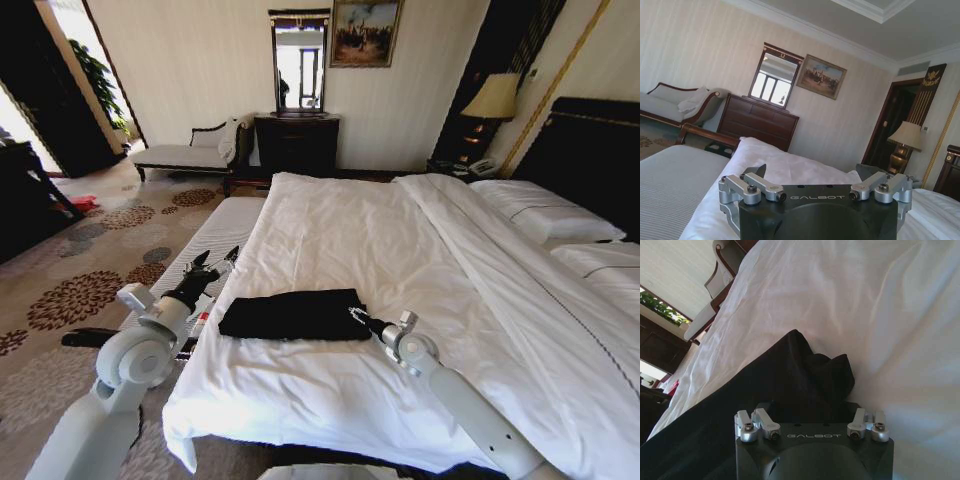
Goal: Fold the clothes on the bed.
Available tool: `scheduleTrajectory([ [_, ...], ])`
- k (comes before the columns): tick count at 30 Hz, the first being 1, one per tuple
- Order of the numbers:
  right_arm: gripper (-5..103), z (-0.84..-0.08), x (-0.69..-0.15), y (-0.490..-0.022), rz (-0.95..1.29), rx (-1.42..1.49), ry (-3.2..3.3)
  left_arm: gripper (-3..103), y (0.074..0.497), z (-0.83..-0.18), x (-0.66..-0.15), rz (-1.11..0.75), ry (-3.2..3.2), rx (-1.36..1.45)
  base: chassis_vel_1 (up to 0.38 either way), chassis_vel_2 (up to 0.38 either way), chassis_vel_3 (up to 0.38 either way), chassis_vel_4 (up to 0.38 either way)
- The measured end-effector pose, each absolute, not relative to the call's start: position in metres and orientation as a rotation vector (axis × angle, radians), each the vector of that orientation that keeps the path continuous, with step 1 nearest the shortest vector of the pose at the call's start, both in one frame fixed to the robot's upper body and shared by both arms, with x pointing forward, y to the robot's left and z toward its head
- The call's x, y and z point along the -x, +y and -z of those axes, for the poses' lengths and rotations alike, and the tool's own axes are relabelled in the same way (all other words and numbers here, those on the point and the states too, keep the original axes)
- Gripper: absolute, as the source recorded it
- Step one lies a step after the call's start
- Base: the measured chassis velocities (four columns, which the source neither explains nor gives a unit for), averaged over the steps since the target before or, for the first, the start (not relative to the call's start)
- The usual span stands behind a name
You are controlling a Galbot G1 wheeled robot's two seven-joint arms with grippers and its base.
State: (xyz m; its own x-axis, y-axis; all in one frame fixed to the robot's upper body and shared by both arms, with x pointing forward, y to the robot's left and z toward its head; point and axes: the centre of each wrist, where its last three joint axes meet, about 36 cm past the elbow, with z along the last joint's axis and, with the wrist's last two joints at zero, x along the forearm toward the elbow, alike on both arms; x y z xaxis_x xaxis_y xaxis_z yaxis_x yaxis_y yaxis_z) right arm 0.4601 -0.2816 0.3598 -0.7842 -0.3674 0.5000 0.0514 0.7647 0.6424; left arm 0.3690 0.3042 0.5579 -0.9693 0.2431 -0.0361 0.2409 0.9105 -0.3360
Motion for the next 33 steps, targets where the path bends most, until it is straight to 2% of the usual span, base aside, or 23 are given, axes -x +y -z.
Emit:
scheduleTrajectory([
  [1,74,-0.360,-0.460,-0.281,0.872,-0.237,-2.330,100,0.304,-0.557,-0.370,-0.540,-3.063,0.386,0.000,0.000,0.000,0.000],
  [3,62,-0.359,-0.460,-0.281,0.873,-0.241,-2.334,100,0.304,-0.556,-0.371,-0.545,-3.061,0.382,0.000,0.000,0.000,0.000],
  [4,62,-0.359,-0.460,-0.281,0.873,-0.241,-2.334,100,0.304,-0.556,-0.371,-0.545,-3.061,0.382,0.000,0.000,0.000,0.000],
  [8,41,-0.359,-0.460,-0.280,0.874,-0.243,-2.348,100,0.305,-0.554,-0.372,-0.540,-3.062,0.369,0.000,0.000,0.000,0.000],
  [13,30,-0.359,-0.460,-0.278,0.878,-0.244,-2.364,100,0.305,-0.552,-0.373,-0.534,-3.065,0.358,0.000,0.000,0.000,0.000],
  [17,8,-0.363,-0.459,-0.275,0.888,-0.250,-2.378,100,0.306,-0.551,-0.373,-0.531,-3.065,0.345,0.000,0.000,0.000,0.000],
  [19,8,-0.364,-0.458,-0.275,0.890,-0.251,-2.380,100,0.306,-0.551,-0.373,-0.530,-3.066,0.343,0.000,0.000,0.000,0.000],
  [21,3,-0.367,-0.455,-0.274,0.895,-0.250,-2.385,100,0.306,-0.551,-0.372,-0.529,-3.066,0.338,0.000,0.000,0.000,0.000],
  [33,3,-0.390,-0.443,-0.284,0.941,-0.220,-2.405,100,0.305,-0.548,-0.371,-0.532,-3.065,0.321,0.000,0.000,0.000,0.000],
])
